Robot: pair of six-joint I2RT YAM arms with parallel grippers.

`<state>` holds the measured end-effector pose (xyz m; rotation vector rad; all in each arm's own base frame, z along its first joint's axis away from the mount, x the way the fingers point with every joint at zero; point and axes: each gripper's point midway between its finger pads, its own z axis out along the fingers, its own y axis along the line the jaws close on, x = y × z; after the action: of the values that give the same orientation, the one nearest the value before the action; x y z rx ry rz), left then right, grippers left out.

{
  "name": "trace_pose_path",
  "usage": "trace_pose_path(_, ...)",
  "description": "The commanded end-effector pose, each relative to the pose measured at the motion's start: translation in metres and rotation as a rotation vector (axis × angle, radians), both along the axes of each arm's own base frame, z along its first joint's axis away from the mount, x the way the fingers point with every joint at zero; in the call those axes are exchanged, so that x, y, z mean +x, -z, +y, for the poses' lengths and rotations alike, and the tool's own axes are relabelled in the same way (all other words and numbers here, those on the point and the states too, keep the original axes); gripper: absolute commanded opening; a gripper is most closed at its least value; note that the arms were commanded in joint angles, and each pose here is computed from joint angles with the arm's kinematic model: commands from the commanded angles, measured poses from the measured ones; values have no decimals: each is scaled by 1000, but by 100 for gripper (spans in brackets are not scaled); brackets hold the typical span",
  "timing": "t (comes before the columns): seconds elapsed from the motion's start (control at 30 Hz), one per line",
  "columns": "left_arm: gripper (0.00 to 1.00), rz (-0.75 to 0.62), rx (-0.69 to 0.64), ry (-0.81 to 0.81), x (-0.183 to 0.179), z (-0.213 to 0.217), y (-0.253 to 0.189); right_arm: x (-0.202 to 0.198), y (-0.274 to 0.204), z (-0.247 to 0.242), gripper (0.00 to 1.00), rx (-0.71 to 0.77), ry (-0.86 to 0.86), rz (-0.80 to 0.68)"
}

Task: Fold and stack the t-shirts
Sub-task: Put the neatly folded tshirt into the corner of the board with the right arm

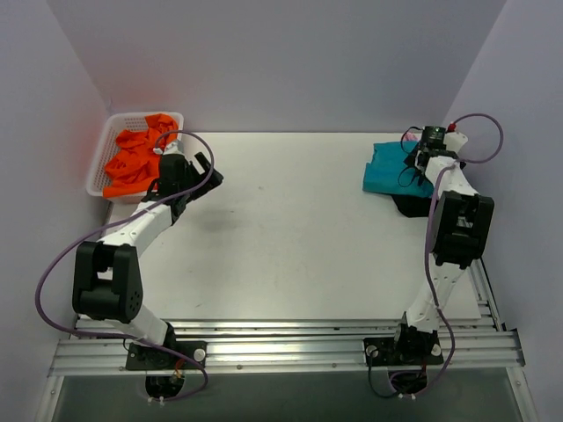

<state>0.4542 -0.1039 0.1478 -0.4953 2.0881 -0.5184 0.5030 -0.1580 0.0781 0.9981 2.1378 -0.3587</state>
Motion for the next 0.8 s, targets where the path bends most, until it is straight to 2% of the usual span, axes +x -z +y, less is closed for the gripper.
trace_pose_path(0.0,95,-91,15,1,2,1,-34,-6,-97,24,100,-88,1,-142)
trace_pose_path(0.17,95,-108,14,-4,-1,2,-42,-27,-155,58,100,-96,-33,-229)
trace_pose_path(0.33,95,-118,16,-6,-1,3,-46,-42,-172,121,100,-101,-146,-247)
trace_pose_path(0.37,95,-116,14,-3,-2,3,-45,-46,-171,144,100,-111,-180,-240)
trace_pose_path(0.6,95,-116,10,5,-3,1,-44,-64,-158,204,100,-168,-260,-191)
trace_pose_path(0.77,95,-115,15,3,-3,2,-44,-70,-134,217,100,-207,-272,-123)
